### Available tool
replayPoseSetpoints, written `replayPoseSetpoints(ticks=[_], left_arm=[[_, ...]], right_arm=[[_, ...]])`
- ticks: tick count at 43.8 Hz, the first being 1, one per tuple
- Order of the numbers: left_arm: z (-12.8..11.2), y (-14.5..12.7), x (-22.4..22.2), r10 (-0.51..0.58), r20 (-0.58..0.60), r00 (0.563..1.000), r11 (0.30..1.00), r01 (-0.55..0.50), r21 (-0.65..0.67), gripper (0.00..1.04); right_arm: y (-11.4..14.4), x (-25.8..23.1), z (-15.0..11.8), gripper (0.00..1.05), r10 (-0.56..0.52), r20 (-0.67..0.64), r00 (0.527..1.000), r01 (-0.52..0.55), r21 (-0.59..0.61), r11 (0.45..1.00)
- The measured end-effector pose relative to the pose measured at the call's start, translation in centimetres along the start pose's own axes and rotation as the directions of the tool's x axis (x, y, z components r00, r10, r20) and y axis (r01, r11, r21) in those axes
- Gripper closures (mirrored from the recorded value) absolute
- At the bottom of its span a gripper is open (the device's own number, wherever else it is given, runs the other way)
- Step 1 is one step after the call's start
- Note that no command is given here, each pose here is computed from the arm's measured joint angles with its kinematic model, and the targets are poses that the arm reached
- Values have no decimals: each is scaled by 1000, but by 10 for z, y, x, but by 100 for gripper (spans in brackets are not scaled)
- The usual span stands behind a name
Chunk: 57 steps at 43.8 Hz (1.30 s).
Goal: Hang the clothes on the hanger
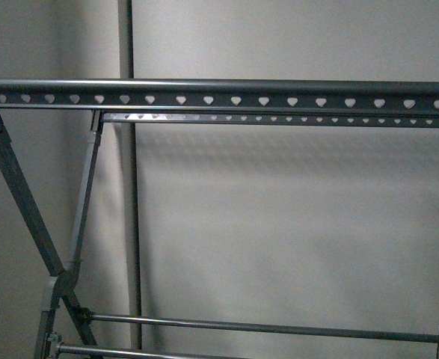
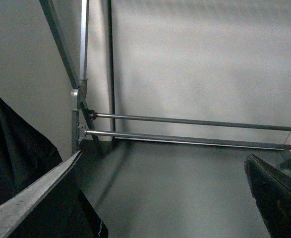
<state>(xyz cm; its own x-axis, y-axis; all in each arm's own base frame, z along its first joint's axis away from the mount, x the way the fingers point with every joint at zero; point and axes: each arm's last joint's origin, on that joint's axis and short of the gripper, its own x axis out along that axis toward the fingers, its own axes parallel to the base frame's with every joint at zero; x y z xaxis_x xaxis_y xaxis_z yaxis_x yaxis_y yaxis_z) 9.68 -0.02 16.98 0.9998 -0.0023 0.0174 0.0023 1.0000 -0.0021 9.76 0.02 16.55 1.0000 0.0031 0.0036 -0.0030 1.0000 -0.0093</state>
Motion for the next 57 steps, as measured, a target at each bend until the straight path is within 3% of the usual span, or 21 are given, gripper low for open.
replayPoseSetpoints(ticks=[25,28,29,33,36,42,48,57], left_arm=[[0,0,0,0,0,1000,1000,0,0,7],[1,1,4,-115,-16,993,991,116,71,7],[5,3,8,-108,-20,994,990,109,87,7],[37,17,26,67,12,998,995,-68,70,7],[73,40,54,245,-51,968,967,-248,-52,7],[93,86,117,498,-239,834,782,-551,-293,7],[92,115,167,618,-301,726,607,-684,-404,7],[83,125,218,618,-331,713,581,-698,-418,7]], right_arm=[[0,0,0,7,0,0,1000,0,0,1000],[0,0,0,7,-1,0,1000,1,0,1000],[0,0,0,7,0,0,1000,0,0,1000],[0,0,0,7,0,0,1000,0,0,1000],[0,0,0,7,0,0,1000,0,0,1000],[0,0,0,7,0,0,1000,0,0,1000],[0,0,0,7,0,0,1000,0,0,1000],[0,0,0,7,0,0,1000,0,0,1000]])
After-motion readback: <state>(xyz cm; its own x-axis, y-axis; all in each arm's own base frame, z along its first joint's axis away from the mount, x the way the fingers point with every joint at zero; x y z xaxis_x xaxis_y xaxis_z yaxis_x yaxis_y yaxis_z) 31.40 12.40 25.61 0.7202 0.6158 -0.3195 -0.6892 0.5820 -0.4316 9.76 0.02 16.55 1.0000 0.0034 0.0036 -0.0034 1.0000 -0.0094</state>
